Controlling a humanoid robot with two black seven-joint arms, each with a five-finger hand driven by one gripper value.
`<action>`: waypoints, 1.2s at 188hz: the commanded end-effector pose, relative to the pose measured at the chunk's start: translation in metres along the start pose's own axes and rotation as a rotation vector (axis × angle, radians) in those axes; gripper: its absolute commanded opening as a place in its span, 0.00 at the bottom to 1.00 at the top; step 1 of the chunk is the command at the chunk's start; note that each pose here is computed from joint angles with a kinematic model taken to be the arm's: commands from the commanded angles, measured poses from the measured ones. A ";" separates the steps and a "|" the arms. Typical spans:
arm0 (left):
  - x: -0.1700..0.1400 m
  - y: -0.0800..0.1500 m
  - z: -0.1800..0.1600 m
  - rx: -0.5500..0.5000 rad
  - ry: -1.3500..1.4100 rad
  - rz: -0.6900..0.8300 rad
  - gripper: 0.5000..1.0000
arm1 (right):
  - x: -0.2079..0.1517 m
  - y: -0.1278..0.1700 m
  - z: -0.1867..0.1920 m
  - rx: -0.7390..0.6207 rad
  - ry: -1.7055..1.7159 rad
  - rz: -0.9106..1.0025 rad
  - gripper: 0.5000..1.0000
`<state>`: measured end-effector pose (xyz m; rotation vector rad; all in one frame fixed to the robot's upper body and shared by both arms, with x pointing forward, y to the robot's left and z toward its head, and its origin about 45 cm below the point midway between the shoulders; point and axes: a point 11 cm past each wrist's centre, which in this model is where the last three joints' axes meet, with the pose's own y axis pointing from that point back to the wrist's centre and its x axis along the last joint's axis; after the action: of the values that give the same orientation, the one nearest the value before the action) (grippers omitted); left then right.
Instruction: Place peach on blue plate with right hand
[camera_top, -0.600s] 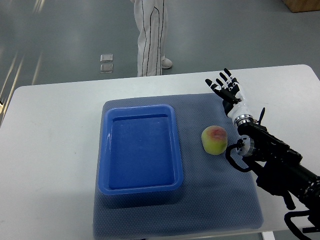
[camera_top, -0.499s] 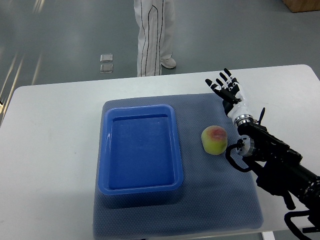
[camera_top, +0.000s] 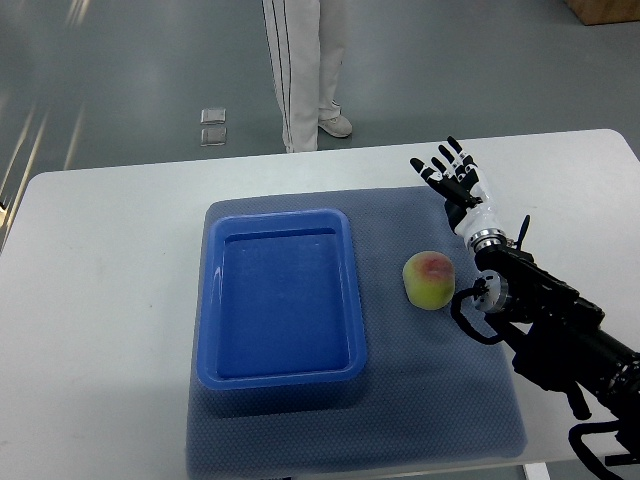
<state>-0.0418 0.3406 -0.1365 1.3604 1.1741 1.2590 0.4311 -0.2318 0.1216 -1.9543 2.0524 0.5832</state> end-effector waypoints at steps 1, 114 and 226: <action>0.000 0.000 0.001 -0.001 0.000 -0.001 1.00 | 0.000 0.000 0.000 0.000 0.000 0.000 0.86; 0.000 0.000 0.000 0.000 0.002 -0.001 1.00 | 0.000 0.000 0.000 0.000 0.006 0.000 0.86; -0.001 0.000 0.002 -0.003 0.002 -0.002 1.00 | 0.003 -0.003 -0.004 0.005 0.019 0.013 0.86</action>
<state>-0.0401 0.3400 -0.1367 1.3560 1.1740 1.2603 0.4342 -0.2369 0.1220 -1.9521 2.0788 0.5653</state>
